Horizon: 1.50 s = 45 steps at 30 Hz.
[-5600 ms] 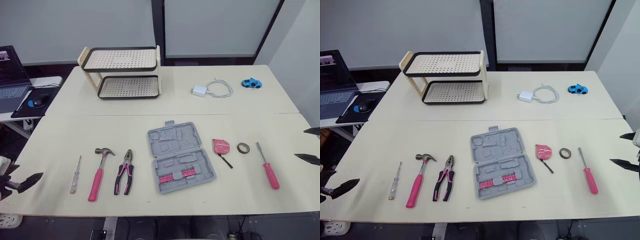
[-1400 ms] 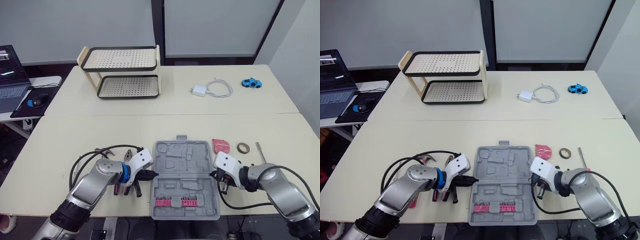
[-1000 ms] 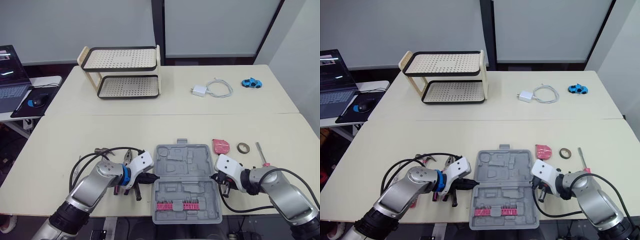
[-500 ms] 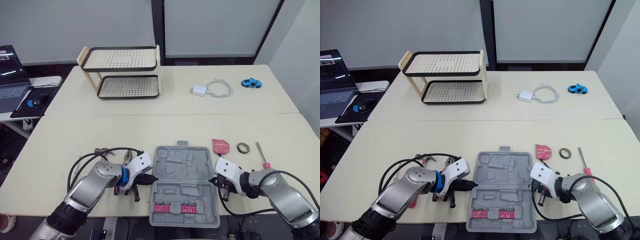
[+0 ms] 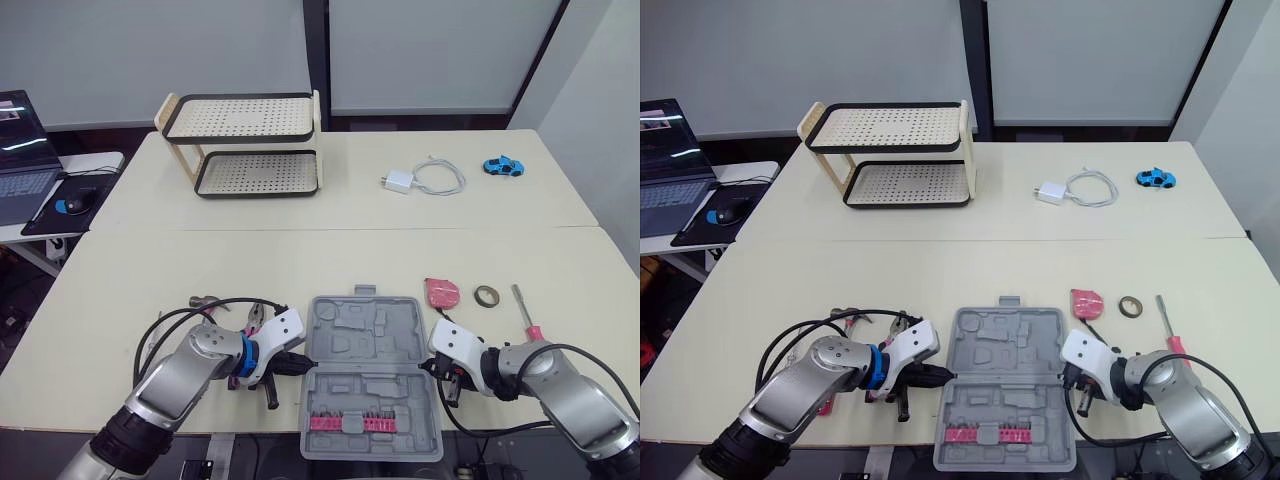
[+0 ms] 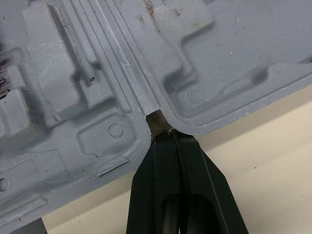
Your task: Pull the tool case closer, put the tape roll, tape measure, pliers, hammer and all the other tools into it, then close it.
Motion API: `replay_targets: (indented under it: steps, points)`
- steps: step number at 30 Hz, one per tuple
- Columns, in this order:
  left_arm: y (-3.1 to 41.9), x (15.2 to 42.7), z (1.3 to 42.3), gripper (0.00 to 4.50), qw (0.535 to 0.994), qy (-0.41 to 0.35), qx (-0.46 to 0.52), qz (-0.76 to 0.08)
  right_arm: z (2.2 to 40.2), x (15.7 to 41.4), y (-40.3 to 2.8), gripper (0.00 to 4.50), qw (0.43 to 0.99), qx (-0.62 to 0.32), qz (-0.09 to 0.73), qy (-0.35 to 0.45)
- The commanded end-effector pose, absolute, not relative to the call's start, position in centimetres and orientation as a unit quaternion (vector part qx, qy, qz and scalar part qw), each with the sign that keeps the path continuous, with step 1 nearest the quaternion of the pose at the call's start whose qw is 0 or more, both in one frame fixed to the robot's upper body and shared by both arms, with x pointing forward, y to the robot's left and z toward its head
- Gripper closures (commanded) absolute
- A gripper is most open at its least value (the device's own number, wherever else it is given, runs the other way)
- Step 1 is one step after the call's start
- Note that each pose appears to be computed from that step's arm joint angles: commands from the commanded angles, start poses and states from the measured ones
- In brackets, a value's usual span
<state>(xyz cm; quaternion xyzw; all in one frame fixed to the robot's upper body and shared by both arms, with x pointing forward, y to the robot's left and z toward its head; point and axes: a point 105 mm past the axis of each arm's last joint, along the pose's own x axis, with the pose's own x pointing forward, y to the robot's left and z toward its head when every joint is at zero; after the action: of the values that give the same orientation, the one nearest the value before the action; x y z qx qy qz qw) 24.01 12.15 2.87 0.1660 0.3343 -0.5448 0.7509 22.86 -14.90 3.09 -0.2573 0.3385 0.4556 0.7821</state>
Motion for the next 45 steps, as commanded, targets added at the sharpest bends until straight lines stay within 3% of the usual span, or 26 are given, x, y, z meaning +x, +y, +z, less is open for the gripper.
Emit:
replay_targets:
  steps: [1,11,23,29,35,40,45]
  points:
    - [11.3,23.2,3.5,4.48,0.739,0.323,0.162,-0.569,3.8,22.5,-14.0,4.47,0.778,-0.261,0.474,0.319]
    - [11.6,23.6,3.3,4.48,0.746,0.324,0.165,-0.558,3.9,22.8,-14.2,4.47,0.781,-0.264,0.468,0.318]
    - [13.2,24.3,3.7,4.48,0.756,0.33,0.171,-0.54,5.0,23.4,-17.3,4.47,0.803,-0.272,0.417,0.326]
    - [15.0,25.3,5.9,4.48,0.783,0.297,0.164,-0.521,7.0,23.2,-19.2,4.47,0.814,-0.295,0.394,0.308]
    - [20.6,26.5,10.9,4.48,0.839,0.227,0.144,-0.473,11.2,22.3,-22.0,4.47,0.841,-0.308,0.372,0.243]
    - [29.0,27.8,12.6,4.48,0.907,0.21,0.141,-0.337,14.3,21.4,-26.9,4.47,0.867,-0.313,0.313,0.227]
    - [37.8,26.2,12.3,4.48,0.952,0.223,0.111,-0.177,16.0,19.5,-33.2,4.47,0.875,-0.327,0.245,0.259]
